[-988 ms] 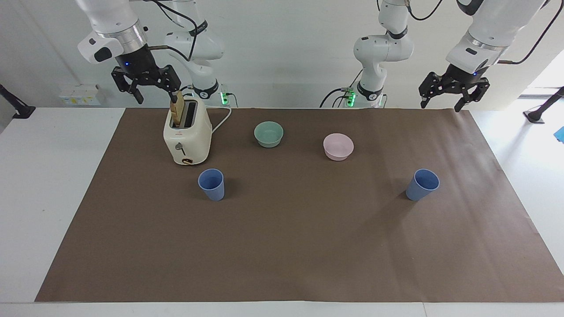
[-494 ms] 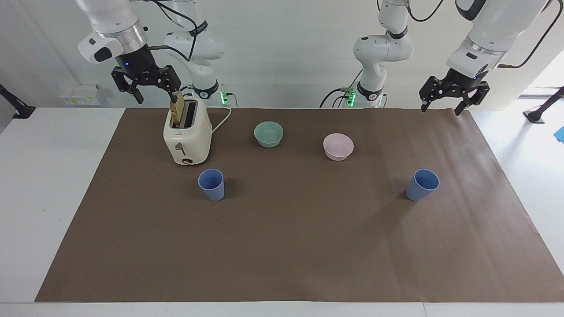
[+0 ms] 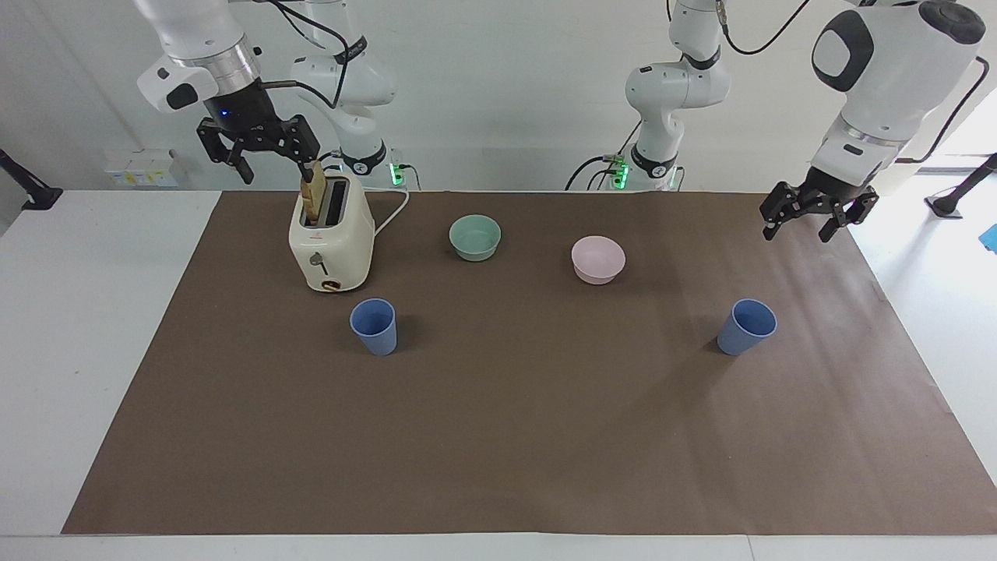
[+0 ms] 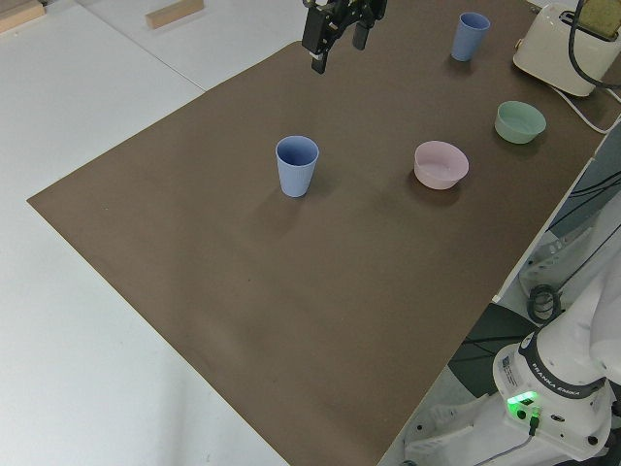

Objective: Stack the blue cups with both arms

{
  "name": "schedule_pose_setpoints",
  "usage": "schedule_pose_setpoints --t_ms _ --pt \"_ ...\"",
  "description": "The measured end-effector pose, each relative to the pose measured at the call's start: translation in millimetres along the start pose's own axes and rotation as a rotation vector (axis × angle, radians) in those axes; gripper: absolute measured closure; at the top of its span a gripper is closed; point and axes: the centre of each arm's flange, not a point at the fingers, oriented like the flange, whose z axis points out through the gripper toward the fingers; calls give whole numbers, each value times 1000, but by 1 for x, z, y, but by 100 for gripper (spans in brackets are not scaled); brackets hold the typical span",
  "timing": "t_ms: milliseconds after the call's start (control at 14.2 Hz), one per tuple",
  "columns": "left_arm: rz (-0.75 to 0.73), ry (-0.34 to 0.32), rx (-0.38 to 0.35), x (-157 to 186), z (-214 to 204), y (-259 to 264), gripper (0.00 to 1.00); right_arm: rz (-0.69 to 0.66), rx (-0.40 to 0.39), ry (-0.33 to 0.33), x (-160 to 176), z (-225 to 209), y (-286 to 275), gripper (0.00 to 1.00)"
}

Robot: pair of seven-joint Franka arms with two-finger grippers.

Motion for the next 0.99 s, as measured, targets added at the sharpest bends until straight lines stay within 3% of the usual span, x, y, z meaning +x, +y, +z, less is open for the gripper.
schedule_pose_setpoints --t_ms 494,705,988 --pt "-90 -18 -2 23 111 -27 0 0 0 0 0 0 0 0" --pt "-96 -31 -4 18 170 -27 0 0 0 0 0 0 0 0" --pt "-98 -44 -7 11 186 -23 0 0 0 0 0 0 0 0"
